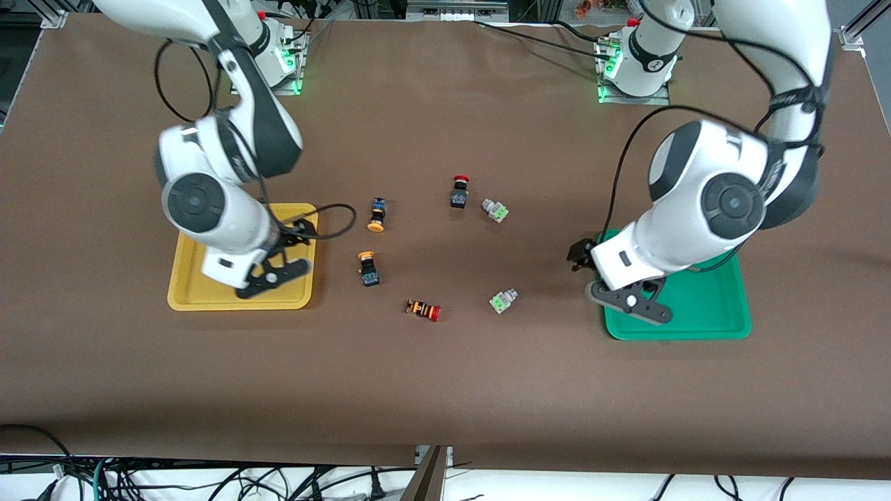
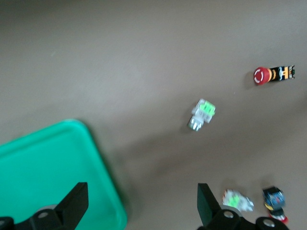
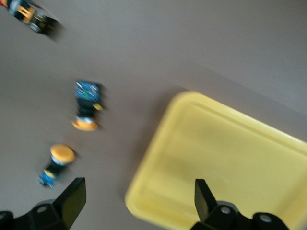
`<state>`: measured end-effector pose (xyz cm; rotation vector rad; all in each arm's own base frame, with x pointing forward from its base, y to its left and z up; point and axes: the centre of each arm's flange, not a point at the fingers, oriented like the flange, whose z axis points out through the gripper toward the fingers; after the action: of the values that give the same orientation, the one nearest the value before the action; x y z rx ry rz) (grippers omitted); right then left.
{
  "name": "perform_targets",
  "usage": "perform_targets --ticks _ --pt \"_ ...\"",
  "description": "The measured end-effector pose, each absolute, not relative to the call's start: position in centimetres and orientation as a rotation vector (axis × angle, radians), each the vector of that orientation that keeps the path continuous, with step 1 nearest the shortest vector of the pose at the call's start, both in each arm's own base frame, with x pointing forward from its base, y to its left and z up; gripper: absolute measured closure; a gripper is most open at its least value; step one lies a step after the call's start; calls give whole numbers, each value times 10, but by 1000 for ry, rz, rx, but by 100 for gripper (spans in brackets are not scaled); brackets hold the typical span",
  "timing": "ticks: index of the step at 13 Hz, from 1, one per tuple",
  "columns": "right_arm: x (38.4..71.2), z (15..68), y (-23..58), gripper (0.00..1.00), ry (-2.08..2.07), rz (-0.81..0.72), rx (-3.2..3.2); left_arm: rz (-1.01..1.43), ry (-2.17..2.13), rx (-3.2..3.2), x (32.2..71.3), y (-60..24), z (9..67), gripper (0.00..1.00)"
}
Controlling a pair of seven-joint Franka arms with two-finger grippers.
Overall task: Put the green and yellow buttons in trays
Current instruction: 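Move the right gripper and the left gripper out over the trays, then grasp an orange button with the right gripper while the left gripper grasps a green button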
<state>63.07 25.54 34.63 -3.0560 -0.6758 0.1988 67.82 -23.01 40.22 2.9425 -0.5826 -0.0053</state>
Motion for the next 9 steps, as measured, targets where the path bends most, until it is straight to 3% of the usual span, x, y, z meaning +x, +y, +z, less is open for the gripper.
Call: perform_targets --ticks 4,9 --pt "623 287 314 0 -595 140 -3008 136 -803 2792 695 -263 328 0" --pt "630 240 324 0 -444 50 -3026 116 -876 2746 673 -319 247 0"
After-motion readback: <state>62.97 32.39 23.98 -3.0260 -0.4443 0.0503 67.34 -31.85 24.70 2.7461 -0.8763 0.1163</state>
